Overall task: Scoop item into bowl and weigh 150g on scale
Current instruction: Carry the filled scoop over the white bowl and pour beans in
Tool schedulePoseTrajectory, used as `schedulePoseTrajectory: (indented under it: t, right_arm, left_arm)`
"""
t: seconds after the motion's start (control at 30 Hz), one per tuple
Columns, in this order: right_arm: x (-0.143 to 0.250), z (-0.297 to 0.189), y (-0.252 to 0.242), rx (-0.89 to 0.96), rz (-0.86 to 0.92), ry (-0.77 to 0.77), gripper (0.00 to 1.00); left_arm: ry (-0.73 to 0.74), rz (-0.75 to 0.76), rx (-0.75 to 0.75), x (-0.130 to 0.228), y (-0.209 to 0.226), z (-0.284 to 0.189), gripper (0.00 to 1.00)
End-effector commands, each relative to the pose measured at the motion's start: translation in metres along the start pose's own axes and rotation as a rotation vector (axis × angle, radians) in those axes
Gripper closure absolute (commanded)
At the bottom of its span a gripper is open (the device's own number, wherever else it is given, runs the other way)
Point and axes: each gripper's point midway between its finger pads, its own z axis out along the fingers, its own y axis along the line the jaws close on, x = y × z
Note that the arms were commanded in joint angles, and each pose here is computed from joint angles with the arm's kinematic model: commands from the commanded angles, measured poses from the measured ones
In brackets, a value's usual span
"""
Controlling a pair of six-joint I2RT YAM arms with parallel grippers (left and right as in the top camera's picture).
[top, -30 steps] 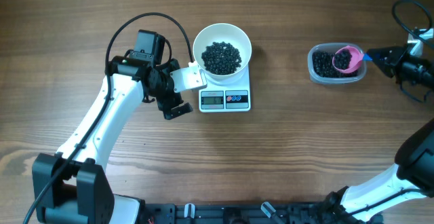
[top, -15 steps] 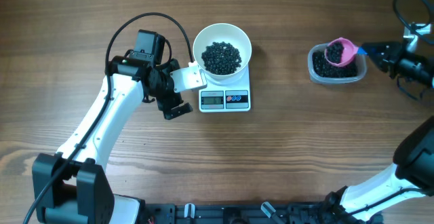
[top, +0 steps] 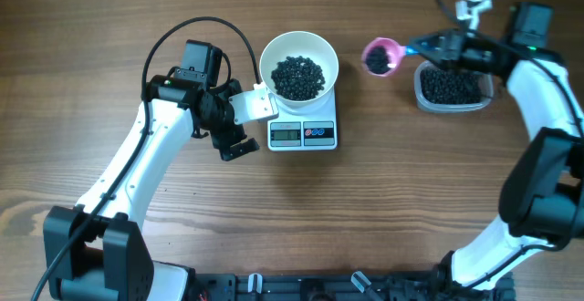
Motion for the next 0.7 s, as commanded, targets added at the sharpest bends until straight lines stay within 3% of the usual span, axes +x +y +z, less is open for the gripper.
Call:
schedulePoseTrajectory:
  t: [0.0,0.17,0.33,0.67]
  right_arm:
    - [0.013,0.041,0.025,-0.08,0.023,0.08,0.96]
    - [0.021,0.083,0.065,-0.164,-0.134,0.12,0.96]
    - [0.02,0.101,0.09,-0.207,-0.167,0.118,0.96]
    - [0.009,0.112,0.085,-0.132,-0.301,0.038,0.96]
  left_arm:
    - [-0.017,0.029,-0.002,-0.006,0.0,-0.002,0.0]
    - [-0.017,0.029,-0.002,-0.006,0.0,-0.002,0.0]
    - [-0.017,0.029,-0.002,-0.006,0.0,-0.002,0.0]
    - [-0.017,0.029,-0.002,-0.006,0.0,-0.002,0.0]
